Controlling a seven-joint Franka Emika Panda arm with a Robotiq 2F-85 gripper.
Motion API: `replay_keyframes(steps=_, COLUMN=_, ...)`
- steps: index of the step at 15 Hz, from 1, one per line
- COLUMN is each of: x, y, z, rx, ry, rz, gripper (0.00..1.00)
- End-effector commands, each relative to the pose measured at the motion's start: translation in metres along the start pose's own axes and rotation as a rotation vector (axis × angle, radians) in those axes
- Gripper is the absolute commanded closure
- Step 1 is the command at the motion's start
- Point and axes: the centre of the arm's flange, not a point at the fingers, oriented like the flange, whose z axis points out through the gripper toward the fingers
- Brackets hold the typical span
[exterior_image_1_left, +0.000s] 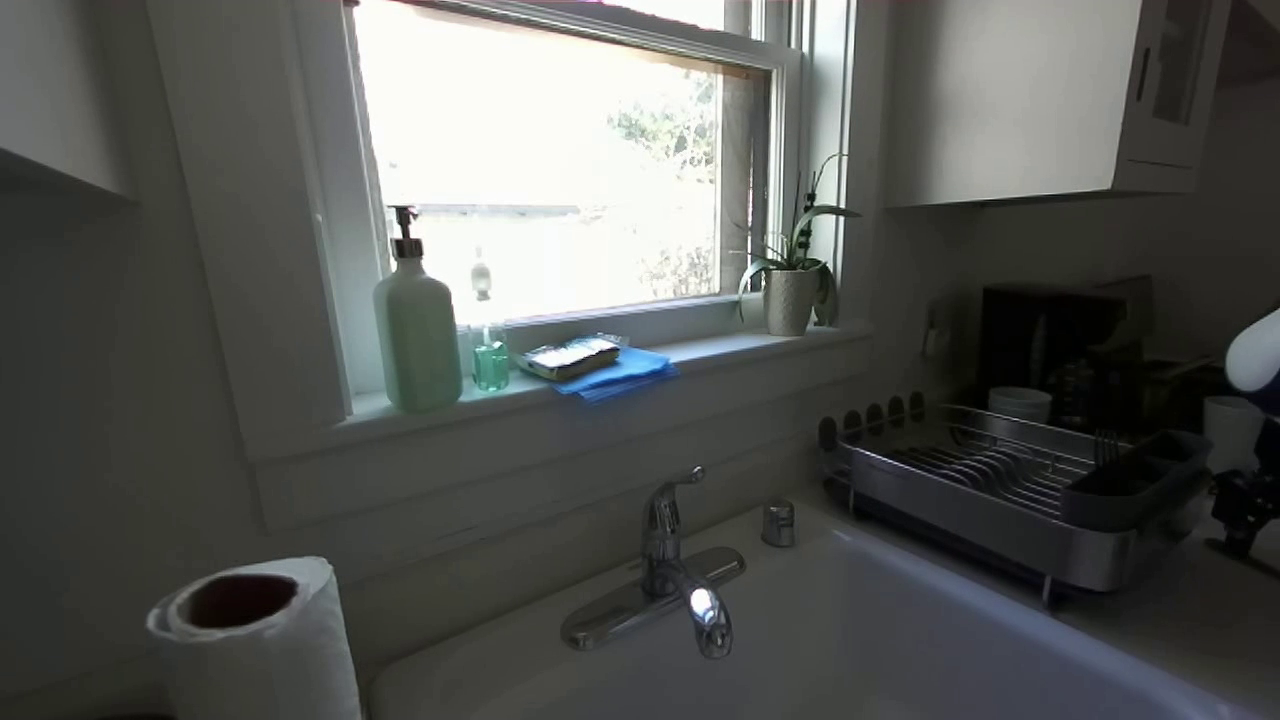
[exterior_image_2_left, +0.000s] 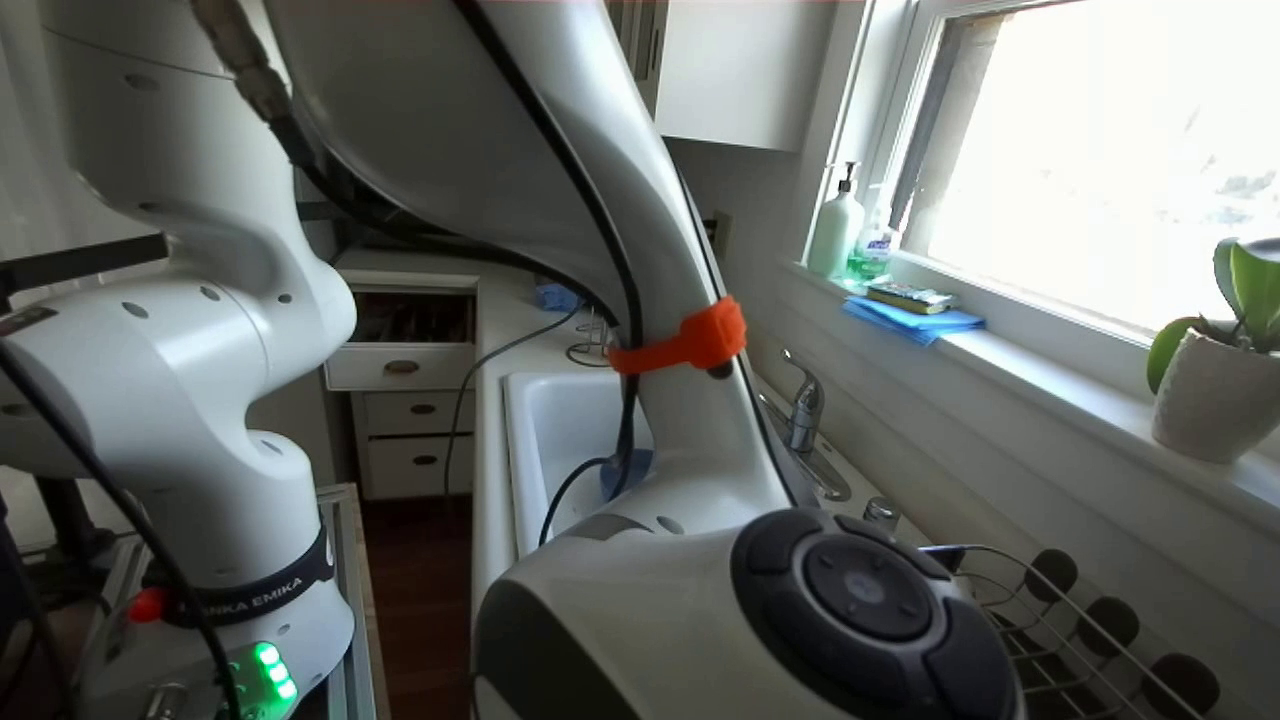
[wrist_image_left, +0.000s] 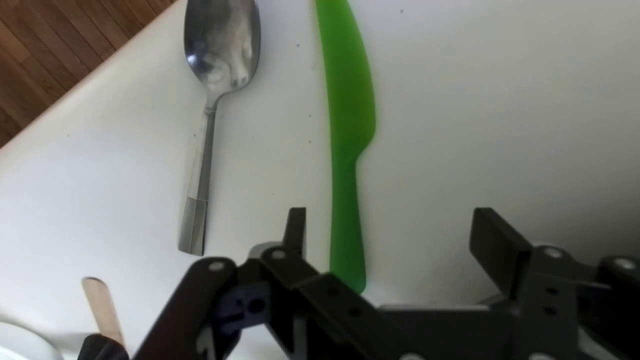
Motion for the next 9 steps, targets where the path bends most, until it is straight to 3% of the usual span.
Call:
replay_keyframes(steps=1, x=-0.001, y=0.002, z=0.015, rx=-0.008, ry=-0.050, rz=-0.009, gripper=0.00)
replay_keyframes(steps=5, x=-0.006, y=0.009, z=0.024, rx=-0.003, ry=-0.054, rz=0.001, gripper=0.02)
replay_keyframes(steps=7, x=-0.006, y=0.011, z=0.028, rx=-0.010, ry=-0.057, rz=0.003, gripper=0.26)
replay_keyframes(steps=9, x=-0.005, y=0.013, z=0.030, rx=-0.010, ry=-0.061, rz=0.005, gripper=0.38)
